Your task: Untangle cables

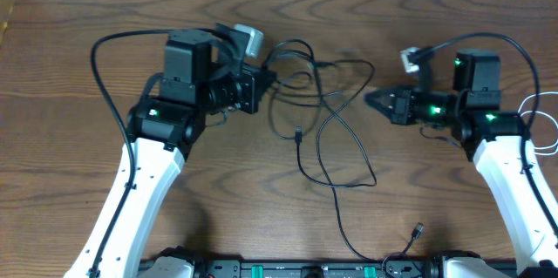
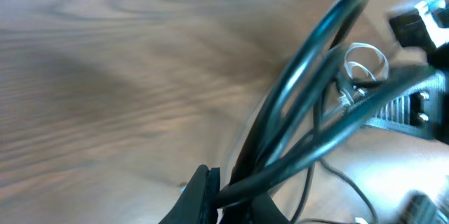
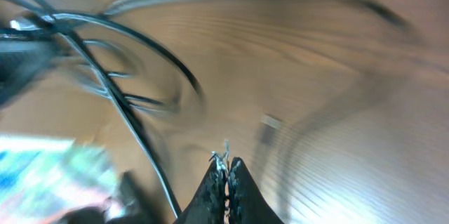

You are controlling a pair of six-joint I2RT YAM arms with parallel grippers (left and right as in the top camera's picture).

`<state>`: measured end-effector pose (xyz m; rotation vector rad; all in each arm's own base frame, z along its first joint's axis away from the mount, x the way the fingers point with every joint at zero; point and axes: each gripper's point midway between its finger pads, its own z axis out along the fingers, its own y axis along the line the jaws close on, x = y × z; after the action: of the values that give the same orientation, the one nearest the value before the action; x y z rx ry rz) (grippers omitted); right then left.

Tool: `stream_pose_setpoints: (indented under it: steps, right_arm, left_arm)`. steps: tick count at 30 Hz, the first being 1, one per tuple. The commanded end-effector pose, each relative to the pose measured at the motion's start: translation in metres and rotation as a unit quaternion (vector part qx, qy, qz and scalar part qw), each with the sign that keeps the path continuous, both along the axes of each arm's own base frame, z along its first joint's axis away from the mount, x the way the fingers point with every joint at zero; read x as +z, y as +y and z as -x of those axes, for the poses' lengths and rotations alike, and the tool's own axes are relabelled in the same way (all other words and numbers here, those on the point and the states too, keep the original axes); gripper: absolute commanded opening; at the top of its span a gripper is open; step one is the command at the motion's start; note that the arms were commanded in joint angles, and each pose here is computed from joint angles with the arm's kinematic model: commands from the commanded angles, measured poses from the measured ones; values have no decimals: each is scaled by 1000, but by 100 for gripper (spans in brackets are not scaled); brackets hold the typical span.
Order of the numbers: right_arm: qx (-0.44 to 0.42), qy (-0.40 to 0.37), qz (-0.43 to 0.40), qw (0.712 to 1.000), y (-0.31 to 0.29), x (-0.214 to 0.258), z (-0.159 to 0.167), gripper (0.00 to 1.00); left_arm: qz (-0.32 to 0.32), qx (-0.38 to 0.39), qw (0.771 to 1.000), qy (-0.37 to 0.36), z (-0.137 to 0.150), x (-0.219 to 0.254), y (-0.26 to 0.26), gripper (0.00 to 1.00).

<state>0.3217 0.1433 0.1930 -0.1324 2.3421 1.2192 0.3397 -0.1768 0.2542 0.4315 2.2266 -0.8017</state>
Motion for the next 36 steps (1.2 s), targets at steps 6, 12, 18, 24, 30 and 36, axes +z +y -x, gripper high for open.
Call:
stream_pose_setpoints:
  steps: [6,12,18,24,30,36]
  right_arm:
    - [-122,71,139,980,-53,-47,-4,1]
    - [-86,41,134,986,-41,-41,-4,1]
    - [67,-102,46,991,9,3,2,1]
    - [194,-226,-23,954,54,41,24,1]
    - [237,-270,-24,933,78,47,35,1]
    - [237,-274,-3,932,87,42,35,2]
  left_arm:
    - [-16,41,999,-29,-13,13,17,7]
    - [-12,36,999,-29,-12,14,15,7]
    - [26,-53,997,-52,4,28,-8,7]
    - [68,-153,983,-75,28,42,-29,8]
    - [83,-173,979,-74,35,46,-33,8]
    - [84,-181,977,-77,37,47,-38,8]
